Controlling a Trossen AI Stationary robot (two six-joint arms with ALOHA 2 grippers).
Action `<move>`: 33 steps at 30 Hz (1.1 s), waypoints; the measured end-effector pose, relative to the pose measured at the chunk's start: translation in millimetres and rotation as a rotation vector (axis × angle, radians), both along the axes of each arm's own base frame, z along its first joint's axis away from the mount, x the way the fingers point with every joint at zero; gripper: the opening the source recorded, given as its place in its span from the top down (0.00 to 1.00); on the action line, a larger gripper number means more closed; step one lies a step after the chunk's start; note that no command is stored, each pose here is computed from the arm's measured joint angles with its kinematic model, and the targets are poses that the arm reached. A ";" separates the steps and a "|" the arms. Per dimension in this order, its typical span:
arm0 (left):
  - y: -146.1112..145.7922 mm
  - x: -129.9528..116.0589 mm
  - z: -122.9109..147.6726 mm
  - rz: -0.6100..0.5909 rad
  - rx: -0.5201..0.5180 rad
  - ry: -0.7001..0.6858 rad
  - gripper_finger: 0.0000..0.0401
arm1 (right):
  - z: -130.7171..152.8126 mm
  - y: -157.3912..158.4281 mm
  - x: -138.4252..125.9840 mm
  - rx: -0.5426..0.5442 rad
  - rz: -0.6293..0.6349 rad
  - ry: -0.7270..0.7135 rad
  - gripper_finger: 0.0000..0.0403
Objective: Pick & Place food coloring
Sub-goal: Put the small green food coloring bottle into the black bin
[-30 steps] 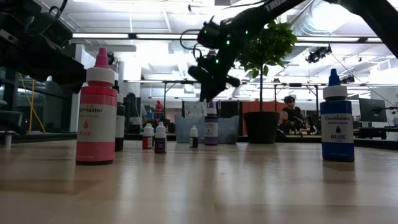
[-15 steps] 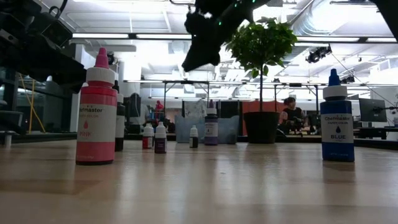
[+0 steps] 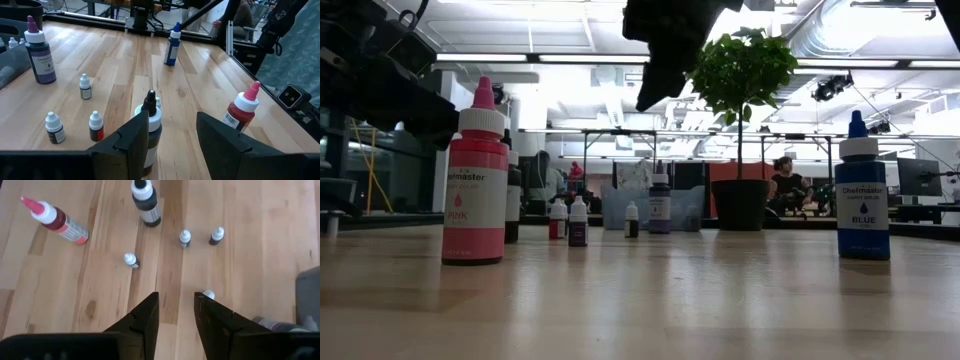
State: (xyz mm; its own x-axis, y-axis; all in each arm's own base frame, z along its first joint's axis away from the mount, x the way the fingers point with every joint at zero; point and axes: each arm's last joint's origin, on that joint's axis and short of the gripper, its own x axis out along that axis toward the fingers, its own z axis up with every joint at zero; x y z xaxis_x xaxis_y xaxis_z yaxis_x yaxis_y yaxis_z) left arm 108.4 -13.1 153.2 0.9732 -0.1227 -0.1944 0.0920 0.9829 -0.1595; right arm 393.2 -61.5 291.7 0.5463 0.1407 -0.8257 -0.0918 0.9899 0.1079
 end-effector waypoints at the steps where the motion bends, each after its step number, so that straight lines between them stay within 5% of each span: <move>1: 0.0 0.0 0.0 -0.001 0.000 0.000 0.59 | -1.0 1.0 0.6 0.002 0.000 0.006 0.72; 11: 0.0 0.0 0.0 0.000 0.000 0.000 0.59 | -6.8 -9.0 24.5 -0.037 -0.013 0.180 0.72; 23: 0.0 0.0 -0.1 0.000 0.000 0.001 0.59 | -71.4 -17.5 51.8 -0.071 0.006 0.350 0.72; 33: 0.0 0.0 -0.1 0.000 0.000 0.001 0.59 | -78.2 -25.2 58.9 -0.142 0.021 0.308 0.71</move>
